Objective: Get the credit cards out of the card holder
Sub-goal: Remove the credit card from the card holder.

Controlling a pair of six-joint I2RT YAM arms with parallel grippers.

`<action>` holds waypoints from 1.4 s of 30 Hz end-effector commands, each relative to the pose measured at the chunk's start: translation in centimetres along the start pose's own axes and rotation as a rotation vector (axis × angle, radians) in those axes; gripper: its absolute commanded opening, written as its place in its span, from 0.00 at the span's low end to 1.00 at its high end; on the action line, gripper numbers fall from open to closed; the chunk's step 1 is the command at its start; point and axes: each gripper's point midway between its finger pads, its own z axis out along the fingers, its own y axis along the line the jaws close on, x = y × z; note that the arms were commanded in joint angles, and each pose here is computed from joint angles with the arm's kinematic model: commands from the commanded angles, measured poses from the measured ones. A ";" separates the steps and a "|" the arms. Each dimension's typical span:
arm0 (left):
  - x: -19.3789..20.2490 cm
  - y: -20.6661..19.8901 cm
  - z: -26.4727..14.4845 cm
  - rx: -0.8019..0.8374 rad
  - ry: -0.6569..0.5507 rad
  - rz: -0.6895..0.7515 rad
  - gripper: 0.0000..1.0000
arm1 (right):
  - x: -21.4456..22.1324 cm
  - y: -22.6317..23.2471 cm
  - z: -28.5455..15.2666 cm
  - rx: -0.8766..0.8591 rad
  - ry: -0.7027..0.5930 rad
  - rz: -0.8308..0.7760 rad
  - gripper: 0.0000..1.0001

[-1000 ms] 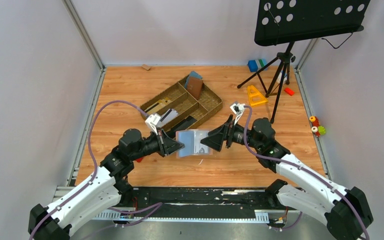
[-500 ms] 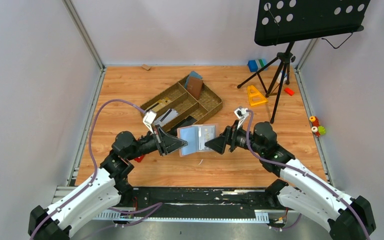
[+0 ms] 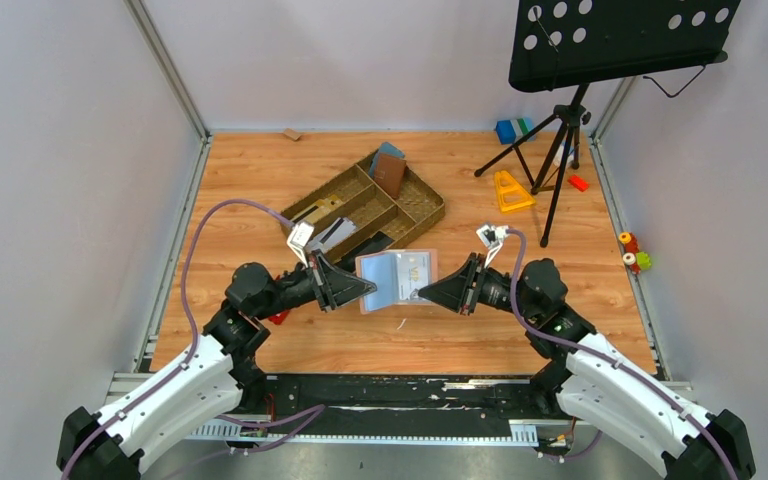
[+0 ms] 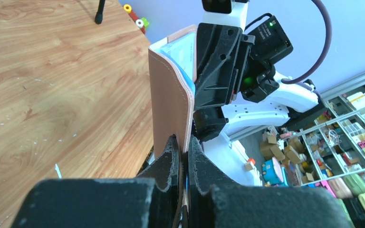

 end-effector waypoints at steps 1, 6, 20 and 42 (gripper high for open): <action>-1.1 -1.1 -0.2 0.027 -0.044 0.037 0.01 | -1.1 1.0 0.2 -0.027 -0.027 0.026 0.00; -0.8 9.6 -4.8 -0.641 -0.030 0.065 0.46 | -0.6 -1.8 0.4 0.121 -0.004 0.066 0.00; 0.9 2.8 -0.3 -0.215 0.043 0.083 0.54 | 1.3 -6.1 1.2 0.279 0.052 0.147 0.00; 4.9 4.0 3.4 -0.157 0.221 -0.065 0.44 | 1.5 1.0 1.2 -0.140 0.058 0.248 0.00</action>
